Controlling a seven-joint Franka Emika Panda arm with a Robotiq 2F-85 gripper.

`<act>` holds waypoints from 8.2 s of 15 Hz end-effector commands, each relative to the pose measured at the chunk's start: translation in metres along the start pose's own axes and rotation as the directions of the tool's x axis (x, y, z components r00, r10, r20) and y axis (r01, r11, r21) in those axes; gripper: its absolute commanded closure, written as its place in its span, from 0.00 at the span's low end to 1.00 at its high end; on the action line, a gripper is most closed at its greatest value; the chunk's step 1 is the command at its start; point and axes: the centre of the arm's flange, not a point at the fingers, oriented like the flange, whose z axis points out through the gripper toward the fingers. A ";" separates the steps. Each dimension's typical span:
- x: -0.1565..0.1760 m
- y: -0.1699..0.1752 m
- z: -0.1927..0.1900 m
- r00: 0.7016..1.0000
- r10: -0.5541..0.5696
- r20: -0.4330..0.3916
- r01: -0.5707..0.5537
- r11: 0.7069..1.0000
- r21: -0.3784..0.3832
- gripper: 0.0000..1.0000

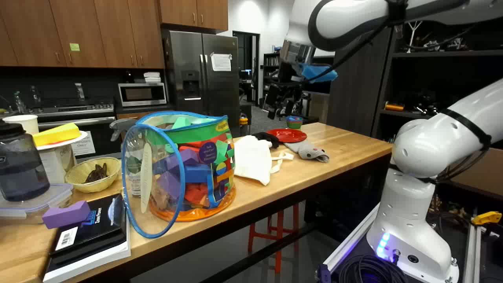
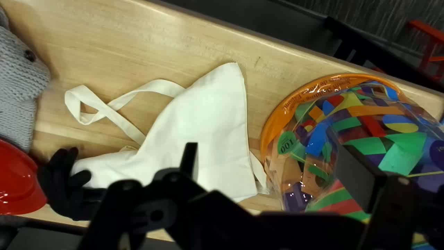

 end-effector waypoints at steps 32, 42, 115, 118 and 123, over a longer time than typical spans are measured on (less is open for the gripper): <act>0.000 0.000 0.000 1.000 0.001 0.000 -0.001 1.000 0.000 0.00; 0.000 0.000 0.000 1.000 0.001 0.000 -0.001 1.000 0.000 0.00; -0.040 0.293 0.107 0.996 0.018 0.086 -0.006 0.989 -0.146 0.00; -0.048 0.306 0.113 0.996 0.072 0.053 -0.064 0.987 -0.147 0.00; -0.043 0.323 0.124 0.995 0.097 -0.007 -0.097 0.970 -0.222 0.00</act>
